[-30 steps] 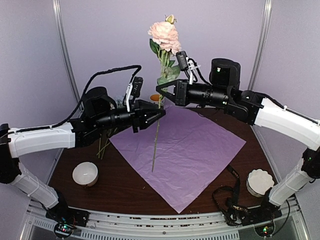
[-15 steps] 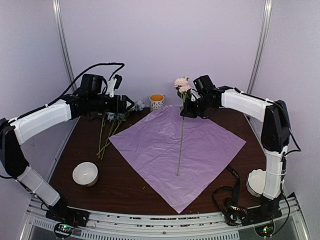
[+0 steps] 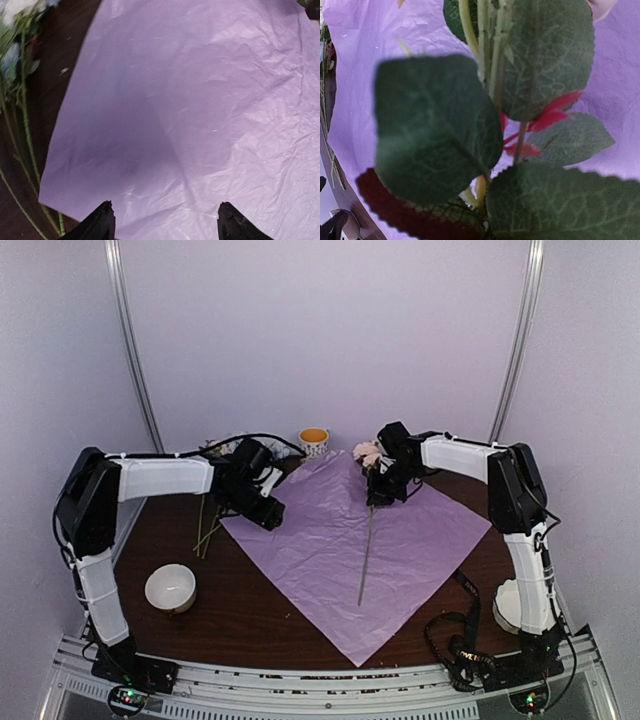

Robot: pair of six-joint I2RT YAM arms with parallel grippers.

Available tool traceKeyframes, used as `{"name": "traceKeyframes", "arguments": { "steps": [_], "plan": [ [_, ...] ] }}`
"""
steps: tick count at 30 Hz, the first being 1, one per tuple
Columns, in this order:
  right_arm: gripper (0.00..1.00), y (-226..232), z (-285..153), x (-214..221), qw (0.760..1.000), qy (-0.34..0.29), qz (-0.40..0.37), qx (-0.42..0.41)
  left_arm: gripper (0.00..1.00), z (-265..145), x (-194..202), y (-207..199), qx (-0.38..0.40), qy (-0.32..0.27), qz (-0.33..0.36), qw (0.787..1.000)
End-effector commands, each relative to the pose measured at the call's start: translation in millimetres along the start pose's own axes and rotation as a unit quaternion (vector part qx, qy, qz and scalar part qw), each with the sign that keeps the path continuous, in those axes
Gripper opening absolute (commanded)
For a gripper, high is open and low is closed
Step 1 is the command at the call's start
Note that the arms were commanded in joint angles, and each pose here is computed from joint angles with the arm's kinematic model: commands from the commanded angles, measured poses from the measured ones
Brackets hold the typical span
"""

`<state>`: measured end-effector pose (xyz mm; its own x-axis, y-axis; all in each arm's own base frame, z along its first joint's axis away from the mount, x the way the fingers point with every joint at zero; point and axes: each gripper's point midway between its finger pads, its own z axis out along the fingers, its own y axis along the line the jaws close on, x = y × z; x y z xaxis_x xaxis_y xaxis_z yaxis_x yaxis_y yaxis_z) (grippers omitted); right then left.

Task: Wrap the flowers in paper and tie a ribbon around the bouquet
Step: Adjust the flattened wrapping paper at the center of the board.

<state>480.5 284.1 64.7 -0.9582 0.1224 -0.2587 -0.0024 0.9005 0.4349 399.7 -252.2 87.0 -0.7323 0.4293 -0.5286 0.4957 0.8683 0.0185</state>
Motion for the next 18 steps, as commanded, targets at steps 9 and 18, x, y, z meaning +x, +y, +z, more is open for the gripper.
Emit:
{"name": "traceKeyframes", "arguments": {
  "steps": [9,18],
  "plan": [
    [0.01,-50.4,15.4,57.5,0.994,0.071,-0.023,0.077,0.73,53.6,56.5,-55.8,-0.026,0.14,0.204,0.969],
    [0.01,-81.3,3.0,122.7,0.987,0.106,-0.039,0.114,0.7,43.5,124.1,-88.8,0.05,0.196,0.216,0.955]
  ]
}}
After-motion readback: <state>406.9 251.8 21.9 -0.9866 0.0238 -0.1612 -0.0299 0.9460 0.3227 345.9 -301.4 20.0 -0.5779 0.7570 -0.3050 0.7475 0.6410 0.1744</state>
